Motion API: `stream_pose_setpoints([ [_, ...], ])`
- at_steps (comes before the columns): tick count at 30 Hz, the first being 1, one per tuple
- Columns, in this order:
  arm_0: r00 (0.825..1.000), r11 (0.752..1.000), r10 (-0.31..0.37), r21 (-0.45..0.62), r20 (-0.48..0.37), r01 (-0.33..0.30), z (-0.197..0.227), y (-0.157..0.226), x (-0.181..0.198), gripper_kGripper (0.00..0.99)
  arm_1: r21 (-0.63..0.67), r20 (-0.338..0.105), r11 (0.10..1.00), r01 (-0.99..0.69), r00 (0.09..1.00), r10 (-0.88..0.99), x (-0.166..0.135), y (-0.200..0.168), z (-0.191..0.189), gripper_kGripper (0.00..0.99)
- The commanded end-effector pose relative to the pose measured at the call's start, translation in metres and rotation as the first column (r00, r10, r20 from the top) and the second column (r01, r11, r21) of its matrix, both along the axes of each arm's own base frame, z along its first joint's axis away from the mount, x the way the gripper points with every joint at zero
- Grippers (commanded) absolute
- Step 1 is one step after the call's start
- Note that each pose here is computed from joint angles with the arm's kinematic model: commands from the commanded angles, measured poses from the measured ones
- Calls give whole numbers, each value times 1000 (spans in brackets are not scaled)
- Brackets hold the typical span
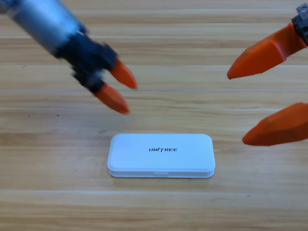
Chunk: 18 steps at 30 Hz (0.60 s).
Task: Clean up eraser and pencils
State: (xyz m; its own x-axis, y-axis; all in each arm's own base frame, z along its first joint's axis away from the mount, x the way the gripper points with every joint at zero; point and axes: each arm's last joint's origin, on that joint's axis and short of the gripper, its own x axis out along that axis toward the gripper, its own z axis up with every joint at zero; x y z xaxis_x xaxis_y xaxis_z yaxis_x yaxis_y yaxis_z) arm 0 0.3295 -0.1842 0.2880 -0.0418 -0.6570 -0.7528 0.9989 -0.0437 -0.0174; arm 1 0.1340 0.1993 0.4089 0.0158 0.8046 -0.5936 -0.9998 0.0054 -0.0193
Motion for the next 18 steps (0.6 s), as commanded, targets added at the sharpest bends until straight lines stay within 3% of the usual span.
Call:
stream_pose_setpoints([
  [1,990,989,144,-32,1,-143,31,62,-43,990,-43,-57,998,-40,998,38,4,17,-18,904],
  [8,981,974,193,-122,16,-189,70,77,-106,990,-45,-58,998,-40,998,38,5,18,-19,904],
  [18,995,977,86,-198,50,-74,102,55,-162,990,-45,-58,998,-42,998,39,4,18,-19,904],
])
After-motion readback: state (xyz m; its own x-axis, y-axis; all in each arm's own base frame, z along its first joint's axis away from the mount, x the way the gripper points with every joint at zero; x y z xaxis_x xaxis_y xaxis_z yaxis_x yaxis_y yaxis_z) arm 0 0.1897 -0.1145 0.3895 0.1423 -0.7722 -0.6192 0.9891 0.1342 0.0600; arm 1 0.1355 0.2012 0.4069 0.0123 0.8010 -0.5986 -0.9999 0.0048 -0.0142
